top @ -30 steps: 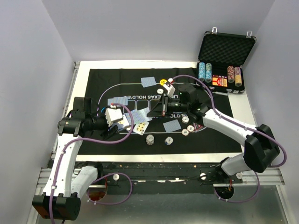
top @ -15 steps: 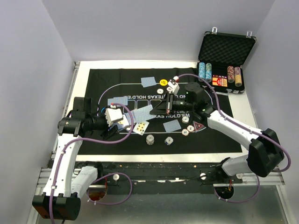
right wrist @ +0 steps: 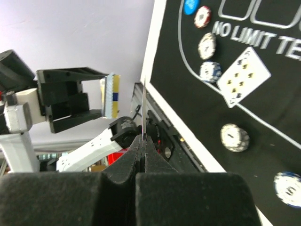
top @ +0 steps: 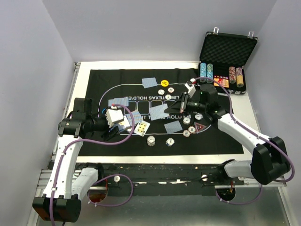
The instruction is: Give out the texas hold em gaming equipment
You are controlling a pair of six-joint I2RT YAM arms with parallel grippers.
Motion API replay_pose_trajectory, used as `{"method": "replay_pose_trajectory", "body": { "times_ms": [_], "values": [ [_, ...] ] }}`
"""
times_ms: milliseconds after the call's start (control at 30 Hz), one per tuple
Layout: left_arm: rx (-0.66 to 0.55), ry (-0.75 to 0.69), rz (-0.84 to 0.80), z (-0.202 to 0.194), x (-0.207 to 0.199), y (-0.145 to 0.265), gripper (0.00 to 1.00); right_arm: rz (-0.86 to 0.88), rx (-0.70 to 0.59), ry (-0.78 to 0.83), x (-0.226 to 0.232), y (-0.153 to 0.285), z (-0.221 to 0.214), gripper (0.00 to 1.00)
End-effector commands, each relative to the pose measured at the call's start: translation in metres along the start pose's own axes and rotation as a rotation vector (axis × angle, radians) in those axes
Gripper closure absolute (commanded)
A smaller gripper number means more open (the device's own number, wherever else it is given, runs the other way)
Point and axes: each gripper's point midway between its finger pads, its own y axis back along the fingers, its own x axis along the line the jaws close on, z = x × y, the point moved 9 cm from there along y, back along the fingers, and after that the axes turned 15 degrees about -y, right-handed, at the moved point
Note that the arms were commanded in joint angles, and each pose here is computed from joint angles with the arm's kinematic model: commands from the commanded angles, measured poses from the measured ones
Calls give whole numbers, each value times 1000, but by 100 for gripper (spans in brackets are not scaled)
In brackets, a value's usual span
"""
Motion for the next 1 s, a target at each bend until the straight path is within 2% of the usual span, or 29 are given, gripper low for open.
{"method": "replay_pose_trajectory", "body": {
  "times_ms": [0,300,667,767,833,967],
  "values": [
    [-47,-45,21,9,5,3,53,-132,-41,-22,-31,21,5,99],
    [-51,-43,17,9,4,2,53,-494,-192,-79,-120,32,14,99],
    [-49,-42,17,9,3,3,53,-639,-262,-43,-151,25,31,98],
    [-47,-44,16,9,3,3,53,-680,-269,-36,-152,29,30,70],
    [-50,-44,13,9,3,2,53,-705,-277,-27,-149,32,30,55],
    [-55,-40,11,10,4,2,53,-710,-335,19,-125,41,32,45]
  ]
}}
